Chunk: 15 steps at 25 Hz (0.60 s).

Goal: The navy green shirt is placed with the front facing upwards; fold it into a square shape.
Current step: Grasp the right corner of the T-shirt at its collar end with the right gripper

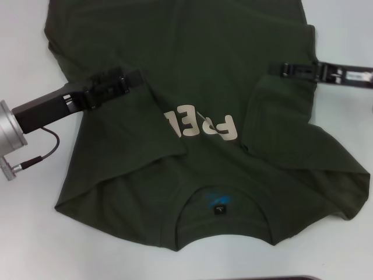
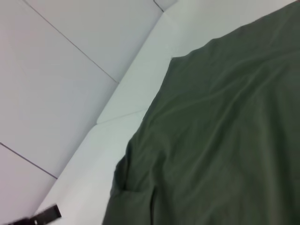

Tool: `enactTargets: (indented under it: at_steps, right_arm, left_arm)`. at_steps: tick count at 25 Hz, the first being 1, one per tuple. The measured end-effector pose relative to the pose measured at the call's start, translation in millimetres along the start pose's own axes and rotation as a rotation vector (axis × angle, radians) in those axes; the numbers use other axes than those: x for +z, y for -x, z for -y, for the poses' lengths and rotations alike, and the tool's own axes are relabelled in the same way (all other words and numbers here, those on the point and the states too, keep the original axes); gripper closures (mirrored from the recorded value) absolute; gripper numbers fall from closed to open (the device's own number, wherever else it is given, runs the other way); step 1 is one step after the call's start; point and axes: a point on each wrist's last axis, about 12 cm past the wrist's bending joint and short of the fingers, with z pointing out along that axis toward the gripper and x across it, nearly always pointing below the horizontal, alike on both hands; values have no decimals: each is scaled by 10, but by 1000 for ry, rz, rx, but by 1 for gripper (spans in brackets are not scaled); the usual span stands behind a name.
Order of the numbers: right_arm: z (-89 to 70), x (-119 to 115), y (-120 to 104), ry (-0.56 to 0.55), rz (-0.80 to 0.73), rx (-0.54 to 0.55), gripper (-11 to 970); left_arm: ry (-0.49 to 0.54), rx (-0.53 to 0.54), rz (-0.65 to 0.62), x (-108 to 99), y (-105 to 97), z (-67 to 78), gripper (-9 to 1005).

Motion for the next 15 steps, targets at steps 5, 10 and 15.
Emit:
enactTargets:
  at_steps: [5,10,15]
  right_arm:
    - [81,-288,-177,1,-12,16,306]
    - [137,-614,-365,8,-6,60,269]
    - [169,-901,-504,1,35,101,108]
  left_arm:
    - [-3,-5,1,13,-11,7,108]
    - [-4,-9,2,19,-24,13,109]
    - [-3,-10,2,12,-35,13,110]
